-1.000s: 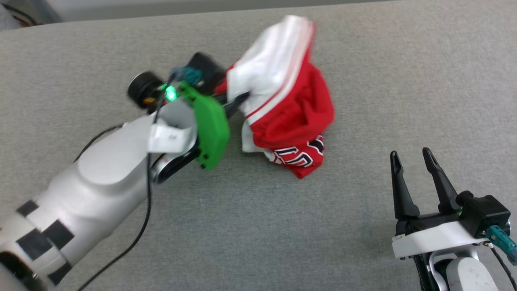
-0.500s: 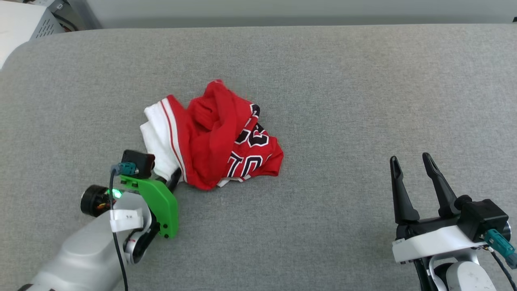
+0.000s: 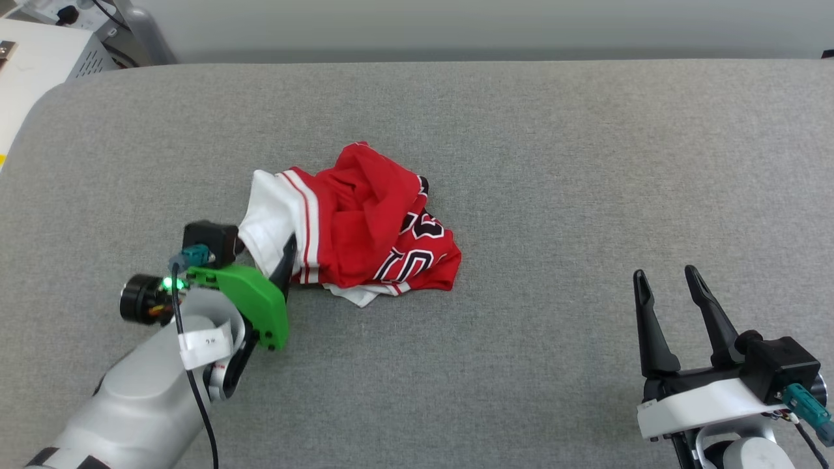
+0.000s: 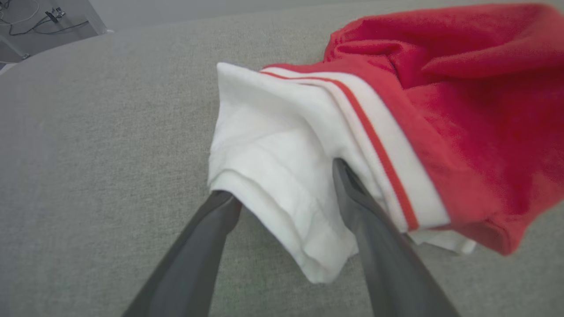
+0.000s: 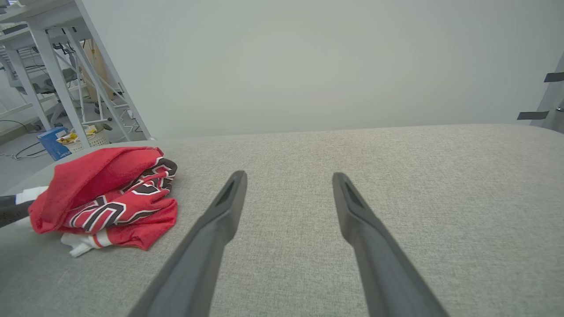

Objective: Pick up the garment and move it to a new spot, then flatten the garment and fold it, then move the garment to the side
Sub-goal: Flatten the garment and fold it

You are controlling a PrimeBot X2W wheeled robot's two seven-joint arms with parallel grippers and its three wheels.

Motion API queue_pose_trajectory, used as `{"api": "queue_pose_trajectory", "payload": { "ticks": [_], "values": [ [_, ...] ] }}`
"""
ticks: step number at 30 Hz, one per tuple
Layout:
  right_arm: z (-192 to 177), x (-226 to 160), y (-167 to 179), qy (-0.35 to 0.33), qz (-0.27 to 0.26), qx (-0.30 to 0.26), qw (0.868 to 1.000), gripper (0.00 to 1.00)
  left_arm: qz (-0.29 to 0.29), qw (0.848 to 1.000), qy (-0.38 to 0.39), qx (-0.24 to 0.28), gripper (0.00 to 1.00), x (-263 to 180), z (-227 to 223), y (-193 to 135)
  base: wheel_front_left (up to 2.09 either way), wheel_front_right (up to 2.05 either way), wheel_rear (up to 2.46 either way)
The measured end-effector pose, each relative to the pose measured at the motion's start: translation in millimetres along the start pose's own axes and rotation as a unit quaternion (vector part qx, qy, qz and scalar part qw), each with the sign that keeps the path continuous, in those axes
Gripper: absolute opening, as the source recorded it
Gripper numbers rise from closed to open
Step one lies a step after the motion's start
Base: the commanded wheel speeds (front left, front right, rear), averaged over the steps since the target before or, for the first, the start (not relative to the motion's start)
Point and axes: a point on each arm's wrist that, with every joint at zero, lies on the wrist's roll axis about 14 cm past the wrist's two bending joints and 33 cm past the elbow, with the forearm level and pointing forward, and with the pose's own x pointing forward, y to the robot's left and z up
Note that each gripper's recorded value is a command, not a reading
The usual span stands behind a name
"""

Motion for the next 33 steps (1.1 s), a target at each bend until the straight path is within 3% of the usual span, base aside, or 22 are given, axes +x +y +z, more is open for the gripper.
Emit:
{"api": "queue_pose_trajectory", "payload": {
  "ticks": [4,9,20,24,33],
  "values": [
    [2.5,-3.6,1.0,-0.002,0.001,0.0,1.0,1.0,0.011,0.994,-0.102,0.021,1.0,-5.9,65.6,0.5,0.0,0.0,0.0],
    [6.0,-5.1,4.8,-0.007,0.006,0.0,1.0,1.0,0.023,0.983,-0.174,0.047,1.0,-27.4,104.4,4.9,0.0,0.0,0.0],
    [12.0,-7.5,7.2,-0.015,0.008,0.001,1.0,1.0,-0.032,0.965,-0.25,0.074,1.0,-44.8,160.1,-14.5,0.0,0.0,0.0],
    [12.6,-8.9,6.4,-0.016,0.007,0.002,1.0,1.0,-0.077,0.966,-0.23,0.095,1.0,-40.2,167.6,-33.1,0.0,0.0,0.0],
    [10.3,-9.9,5.8,-0.012,0.005,0.002,1.0,1.0,-0.19,0.965,-0.067,0.168,1.0,-18.4,138.2,-88.3,0.0,0.0,0.0]
  ]
}}
